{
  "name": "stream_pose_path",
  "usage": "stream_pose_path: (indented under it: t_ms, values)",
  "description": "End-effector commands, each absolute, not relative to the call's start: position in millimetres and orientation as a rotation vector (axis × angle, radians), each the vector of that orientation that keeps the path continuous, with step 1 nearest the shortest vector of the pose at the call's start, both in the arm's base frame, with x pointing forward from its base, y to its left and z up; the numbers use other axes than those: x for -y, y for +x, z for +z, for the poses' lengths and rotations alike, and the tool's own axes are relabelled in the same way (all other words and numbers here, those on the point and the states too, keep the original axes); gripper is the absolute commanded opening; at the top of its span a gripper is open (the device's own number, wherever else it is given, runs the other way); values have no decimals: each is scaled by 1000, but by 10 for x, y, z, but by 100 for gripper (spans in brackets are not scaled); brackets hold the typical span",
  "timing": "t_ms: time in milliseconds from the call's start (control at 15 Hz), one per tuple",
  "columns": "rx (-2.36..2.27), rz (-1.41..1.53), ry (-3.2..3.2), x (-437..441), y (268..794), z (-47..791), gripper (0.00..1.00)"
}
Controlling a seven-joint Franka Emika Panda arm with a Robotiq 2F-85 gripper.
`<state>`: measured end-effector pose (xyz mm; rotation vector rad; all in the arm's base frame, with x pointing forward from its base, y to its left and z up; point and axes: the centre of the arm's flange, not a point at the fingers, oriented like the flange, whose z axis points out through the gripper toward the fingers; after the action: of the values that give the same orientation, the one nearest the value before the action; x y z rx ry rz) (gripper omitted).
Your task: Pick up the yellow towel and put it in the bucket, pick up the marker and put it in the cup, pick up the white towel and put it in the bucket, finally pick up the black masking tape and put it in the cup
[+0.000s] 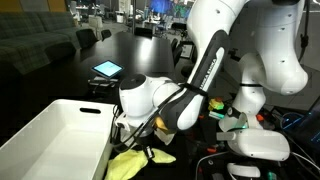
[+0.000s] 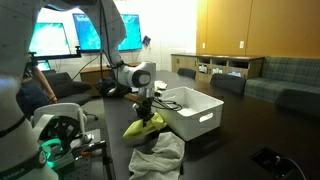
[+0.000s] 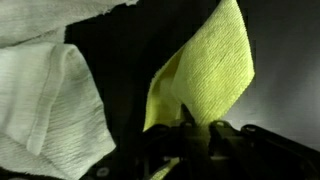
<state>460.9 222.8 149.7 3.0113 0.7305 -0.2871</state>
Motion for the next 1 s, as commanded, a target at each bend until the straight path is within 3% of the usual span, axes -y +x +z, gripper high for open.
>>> stream_pose_path:
  t_ms: [0, 933]
  values:
    - [-726, -198, 2936, -2035, 4395, 2143, 3]
    - [-569, 78, 2733, -2400, 4304, 4407, 3]
